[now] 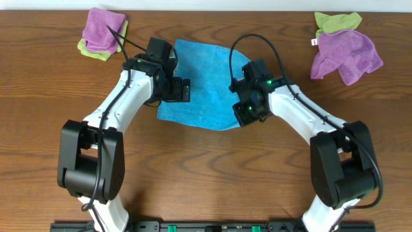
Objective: Fold the cloth
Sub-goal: 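Pull the blue cloth apart with both grippers to spread it flat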
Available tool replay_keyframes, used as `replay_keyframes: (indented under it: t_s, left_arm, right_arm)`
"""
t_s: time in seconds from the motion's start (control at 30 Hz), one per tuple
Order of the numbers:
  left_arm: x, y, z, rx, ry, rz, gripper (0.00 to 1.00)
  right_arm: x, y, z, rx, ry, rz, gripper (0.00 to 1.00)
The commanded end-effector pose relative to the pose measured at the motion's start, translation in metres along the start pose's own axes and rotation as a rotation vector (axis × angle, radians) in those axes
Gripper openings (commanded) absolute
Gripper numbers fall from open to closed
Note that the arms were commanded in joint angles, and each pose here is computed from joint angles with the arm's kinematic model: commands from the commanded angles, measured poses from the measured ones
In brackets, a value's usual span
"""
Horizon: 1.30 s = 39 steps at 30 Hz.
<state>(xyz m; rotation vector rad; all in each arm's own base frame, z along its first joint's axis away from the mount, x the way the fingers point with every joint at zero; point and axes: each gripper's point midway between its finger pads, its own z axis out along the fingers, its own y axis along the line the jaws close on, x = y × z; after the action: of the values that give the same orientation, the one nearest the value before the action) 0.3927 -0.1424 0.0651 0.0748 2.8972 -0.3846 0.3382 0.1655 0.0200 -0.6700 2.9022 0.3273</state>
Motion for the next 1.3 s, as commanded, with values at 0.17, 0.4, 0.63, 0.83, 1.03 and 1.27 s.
replay_keyframes:
  t_s: [0.17, 0.4, 0.63, 0.83, 1.03, 1.27]
  left_arm:
    - [0.001, -0.001, 0.001, 0.004, 0.007, 0.023, 0.95]
    - [0.0, -0.001, 0.002, 0.004, 0.003, 0.024, 0.95]
    - [0.002, -0.002, 0.002, 0.007, 0.01, 0.051, 0.95]
    - [0.002, -0.001, 0.002, 0.003, 0.013, 0.067, 0.95]
    - [0.001, -0.001, 0.002, 0.003, 0.008, 0.068, 0.95]
    - [0.001, -0.001, 0.002, 0.003, 0.008, 0.068, 0.95]
  right_arm:
    - [0.028, 0.012, 0.009, -0.055, 0.077, 0.041, 0.01]
    - [0.049, 0.013, 0.006, -0.058, 0.161, 0.061, 0.01]
    - [0.036, 0.017, -0.02, -0.052, 0.116, 0.103, 0.02]
    - [0.009, 0.016, -0.049, -0.017, -0.04, 0.064, 0.02]
    - [0.002, 0.015, -0.034, -0.02, -0.043, 0.06, 0.02]
    - [0.009, 0.018, -0.008, -0.025, 0.021, 0.052, 0.01]
